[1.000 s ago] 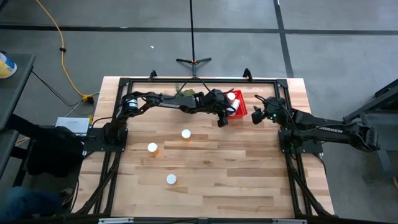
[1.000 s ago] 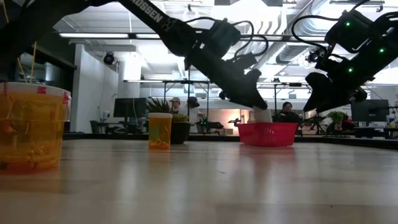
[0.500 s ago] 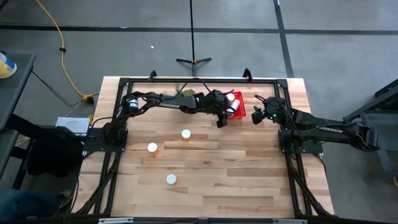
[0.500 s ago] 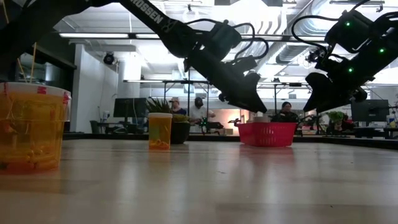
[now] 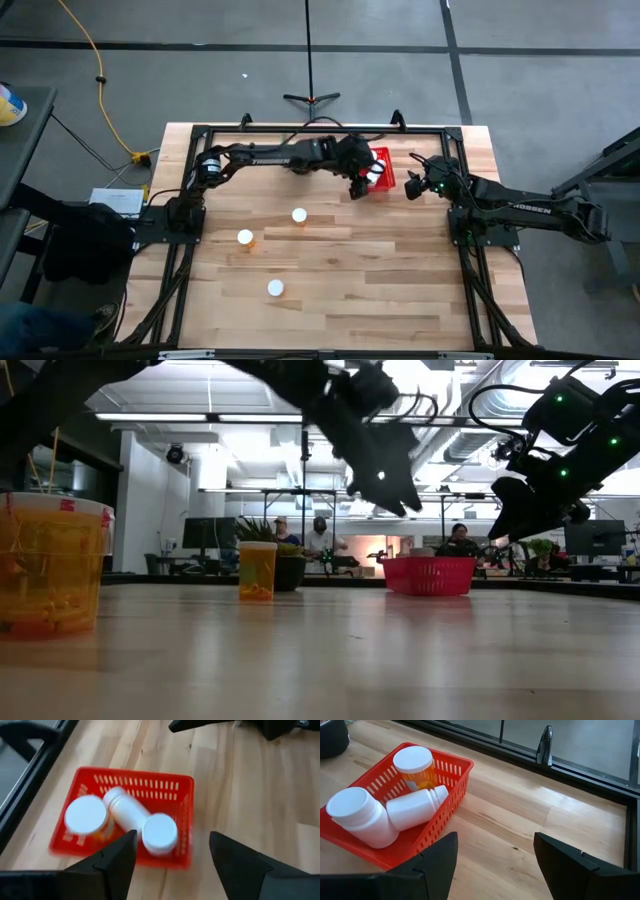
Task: Pick and place pill bottles into a basket
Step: Put the middle left orange pill bottle into the bin
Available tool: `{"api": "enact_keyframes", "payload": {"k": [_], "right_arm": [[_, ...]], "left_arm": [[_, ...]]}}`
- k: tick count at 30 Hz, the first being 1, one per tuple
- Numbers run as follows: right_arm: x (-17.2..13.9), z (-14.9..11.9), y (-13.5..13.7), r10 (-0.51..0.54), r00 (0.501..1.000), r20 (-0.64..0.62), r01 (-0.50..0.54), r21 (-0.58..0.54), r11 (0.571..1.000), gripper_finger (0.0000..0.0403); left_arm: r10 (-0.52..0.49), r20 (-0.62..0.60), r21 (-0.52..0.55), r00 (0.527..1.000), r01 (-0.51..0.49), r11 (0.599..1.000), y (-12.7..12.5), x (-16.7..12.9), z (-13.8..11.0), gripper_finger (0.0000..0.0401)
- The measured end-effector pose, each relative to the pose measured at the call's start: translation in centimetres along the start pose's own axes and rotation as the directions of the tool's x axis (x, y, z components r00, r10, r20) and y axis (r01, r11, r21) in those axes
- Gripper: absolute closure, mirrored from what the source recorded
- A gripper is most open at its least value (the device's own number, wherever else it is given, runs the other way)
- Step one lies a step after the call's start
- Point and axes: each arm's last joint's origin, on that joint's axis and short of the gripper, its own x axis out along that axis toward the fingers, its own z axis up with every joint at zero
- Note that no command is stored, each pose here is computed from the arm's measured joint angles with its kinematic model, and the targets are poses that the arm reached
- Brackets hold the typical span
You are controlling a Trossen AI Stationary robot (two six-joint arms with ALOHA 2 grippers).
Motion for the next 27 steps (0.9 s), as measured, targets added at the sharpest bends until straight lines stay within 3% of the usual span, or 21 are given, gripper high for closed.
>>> {"api": "enact_keyframes", "payload": {"k": [8, 14, 21, 27], "right_arm": [[0.0, 0.0, 0.0, 0.002, 1.000, 0.000, -0.002, 0.000, 1.000, 0.0151], [0.0, 0.0, 0.0, -0.005, 1.000, 0.002, 0.005, -0.019, 1.000, 0.0151], [0.0, 0.1, 0.0, 0.008, 1.000, -0.001, -0.008, -0.023, 1.000, 0.0151], [0.0, 0.0, 0.0, 0.005, 1.000, -0.004, -0.006, -0.037, 0.999, 0.0151]], "left_arm": [[-0.059, -0.200, 0.007, 0.978, 0.061, 0.998, -1.2, -5.1, 1.4, 0.0142], [-0.032, -0.377, 0.020, 0.926, 0.042, 0.999, -2.6, -8.3, -0.7, 0.0152], [0.025, -0.389, -0.058, 0.921, -0.052, 0.997, -3.3, -13.2, -3.5, 0.0153], [0.024, -0.351, -0.209, 0.936, -0.103, 0.973, -4.6, -19.2, -7.2, 0.0153]]}}
